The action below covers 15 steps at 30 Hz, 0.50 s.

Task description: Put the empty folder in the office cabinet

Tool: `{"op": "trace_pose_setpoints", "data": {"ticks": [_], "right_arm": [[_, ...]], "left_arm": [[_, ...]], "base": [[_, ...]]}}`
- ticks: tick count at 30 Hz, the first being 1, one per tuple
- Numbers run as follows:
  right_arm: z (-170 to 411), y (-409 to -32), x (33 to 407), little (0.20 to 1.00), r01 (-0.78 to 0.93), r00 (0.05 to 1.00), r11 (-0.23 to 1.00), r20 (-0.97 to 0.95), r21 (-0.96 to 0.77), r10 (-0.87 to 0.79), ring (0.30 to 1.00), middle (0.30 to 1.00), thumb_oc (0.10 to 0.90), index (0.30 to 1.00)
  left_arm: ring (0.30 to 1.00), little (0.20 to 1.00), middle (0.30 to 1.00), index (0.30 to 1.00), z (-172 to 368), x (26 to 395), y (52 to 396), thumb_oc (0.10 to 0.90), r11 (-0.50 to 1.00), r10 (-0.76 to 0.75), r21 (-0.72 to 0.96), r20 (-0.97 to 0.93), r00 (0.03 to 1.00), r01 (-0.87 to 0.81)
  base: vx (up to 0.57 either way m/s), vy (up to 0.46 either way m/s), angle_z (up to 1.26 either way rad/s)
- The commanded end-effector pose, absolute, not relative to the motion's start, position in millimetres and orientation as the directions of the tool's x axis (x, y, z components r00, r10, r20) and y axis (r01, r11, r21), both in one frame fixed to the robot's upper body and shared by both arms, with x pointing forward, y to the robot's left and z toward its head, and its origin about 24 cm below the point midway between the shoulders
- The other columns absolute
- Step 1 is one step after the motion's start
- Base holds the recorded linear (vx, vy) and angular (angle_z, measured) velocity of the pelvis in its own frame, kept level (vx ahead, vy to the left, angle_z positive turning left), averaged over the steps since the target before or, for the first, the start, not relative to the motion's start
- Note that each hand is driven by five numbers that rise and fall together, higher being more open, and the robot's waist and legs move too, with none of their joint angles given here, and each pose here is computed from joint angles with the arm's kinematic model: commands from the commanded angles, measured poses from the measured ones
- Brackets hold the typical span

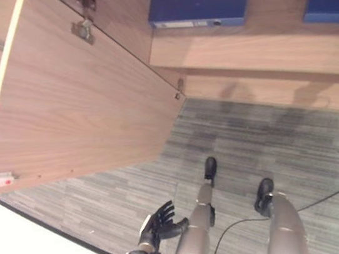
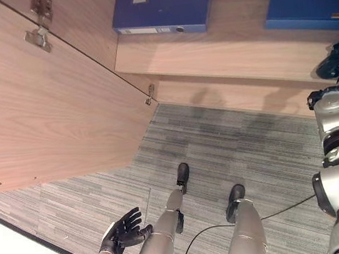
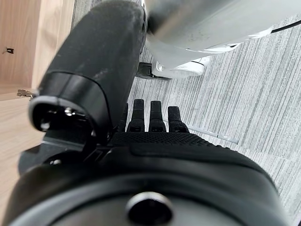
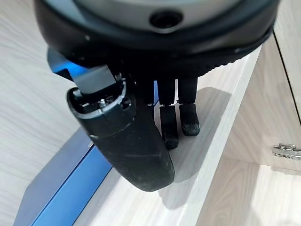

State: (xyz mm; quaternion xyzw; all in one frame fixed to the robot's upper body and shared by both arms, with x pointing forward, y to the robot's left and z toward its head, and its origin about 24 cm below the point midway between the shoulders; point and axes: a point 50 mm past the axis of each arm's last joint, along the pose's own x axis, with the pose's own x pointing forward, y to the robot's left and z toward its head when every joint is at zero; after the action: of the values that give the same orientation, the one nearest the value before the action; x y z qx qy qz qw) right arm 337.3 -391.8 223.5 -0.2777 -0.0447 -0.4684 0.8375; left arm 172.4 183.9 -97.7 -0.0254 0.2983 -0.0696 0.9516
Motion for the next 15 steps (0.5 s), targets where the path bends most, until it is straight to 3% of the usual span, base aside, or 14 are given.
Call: {"op": "trace_pose_setpoints", "data": {"ticks": [1,15], "right_arm": [[277,-411,322,0.300,0.854,0.489,0.314,0.436,-0.414,-0.756,0.300,0.300,0.400,0.300],[393,-418,283,0.300,0.936,0.347,0.217,0.619,-0.278,-0.704,0.300,0.300,0.400,0.300]], "left_arm": [[0.900,0.900,0.900,0.900,-105,156,195,0.800,0.984,-0.154,-0.029,-0.621,0.768,0.174],[0.900,0.900,0.900,0.900,-107,148,204,0.800,0.977,-0.173,-0.016,-0.649,0.741,0.215]], "base": [[0.00,0.000,0.00],[0.00,-0.016,0.01]]}}
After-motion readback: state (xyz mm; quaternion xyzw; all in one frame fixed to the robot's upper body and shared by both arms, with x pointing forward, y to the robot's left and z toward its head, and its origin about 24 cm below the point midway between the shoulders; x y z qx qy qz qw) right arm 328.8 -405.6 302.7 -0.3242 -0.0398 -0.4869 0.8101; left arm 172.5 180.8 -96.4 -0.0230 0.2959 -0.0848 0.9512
